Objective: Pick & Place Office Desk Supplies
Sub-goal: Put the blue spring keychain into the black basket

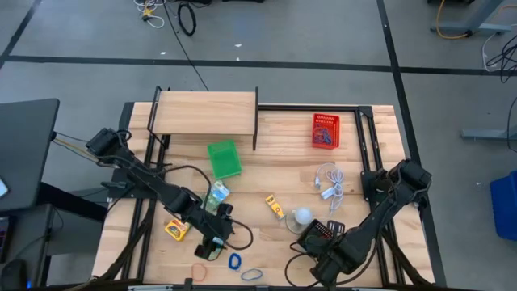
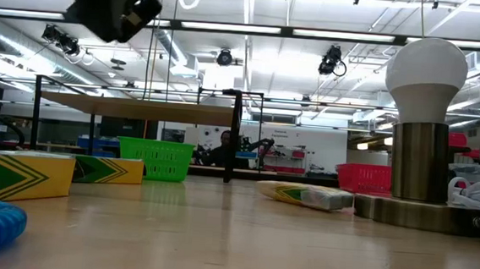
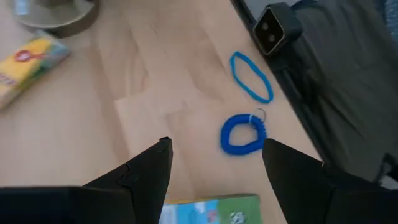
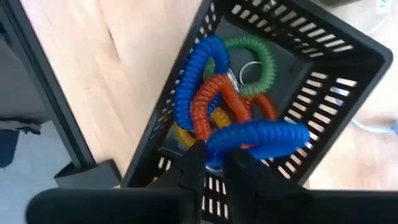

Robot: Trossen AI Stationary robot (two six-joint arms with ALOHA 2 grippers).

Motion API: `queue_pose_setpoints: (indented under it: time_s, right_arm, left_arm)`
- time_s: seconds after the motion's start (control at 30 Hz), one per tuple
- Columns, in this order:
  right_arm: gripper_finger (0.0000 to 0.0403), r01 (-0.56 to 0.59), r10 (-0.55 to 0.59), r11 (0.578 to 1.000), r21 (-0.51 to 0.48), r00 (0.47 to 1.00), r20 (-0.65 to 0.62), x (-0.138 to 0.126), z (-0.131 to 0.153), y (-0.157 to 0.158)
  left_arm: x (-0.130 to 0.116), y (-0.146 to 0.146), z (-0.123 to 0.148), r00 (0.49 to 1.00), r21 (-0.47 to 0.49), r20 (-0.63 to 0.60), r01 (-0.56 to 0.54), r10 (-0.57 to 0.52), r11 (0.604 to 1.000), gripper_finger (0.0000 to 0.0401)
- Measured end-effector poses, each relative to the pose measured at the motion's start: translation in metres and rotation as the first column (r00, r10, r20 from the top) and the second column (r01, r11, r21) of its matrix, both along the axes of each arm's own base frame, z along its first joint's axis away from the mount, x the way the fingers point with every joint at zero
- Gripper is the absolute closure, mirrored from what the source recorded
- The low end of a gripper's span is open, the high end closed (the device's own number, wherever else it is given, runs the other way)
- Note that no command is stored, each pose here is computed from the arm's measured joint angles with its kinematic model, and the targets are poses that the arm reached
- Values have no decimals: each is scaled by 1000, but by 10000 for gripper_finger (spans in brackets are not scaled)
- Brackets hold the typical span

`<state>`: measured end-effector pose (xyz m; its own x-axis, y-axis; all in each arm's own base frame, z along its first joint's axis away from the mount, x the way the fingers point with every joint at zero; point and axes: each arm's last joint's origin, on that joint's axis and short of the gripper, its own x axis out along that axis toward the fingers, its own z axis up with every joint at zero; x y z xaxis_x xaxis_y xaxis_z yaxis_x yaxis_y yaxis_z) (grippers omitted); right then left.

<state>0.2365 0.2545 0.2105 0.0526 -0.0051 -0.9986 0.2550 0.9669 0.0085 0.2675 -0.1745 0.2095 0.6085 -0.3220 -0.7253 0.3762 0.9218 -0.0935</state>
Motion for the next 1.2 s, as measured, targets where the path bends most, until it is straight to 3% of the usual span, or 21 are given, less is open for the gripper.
queue_pose_setpoints:
  time_s: [0.27,0.4,0.63,0.93,1.2]
  right_arm:
    - [242,-20,20,1000,18,999,-37,-2,0,0]
    - [211,-17,20,999,38,998,-60,-1,0,-1]
    - [209,-2,4,1000,26,997,-81,-1,0,-4]
    - [229,2,-3,1000,-5,993,-116,-3,0,-8]
    - [231,17,-18,1000,-6,993,-117,-4,0,-8]
  left_arm:
    - [10,-6,-23,997,-48,-75,11,-14,999,117]
    - [17,-12,-35,994,-102,-88,51,-60,993,110]
    - [33,-23,-51,989,-105,-139,44,-58,994,109]
    - [55,-32,-75,958,79,-286,20,3,997,121]
    - [67,-39,-79,951,144,-306,8,37,990,150]
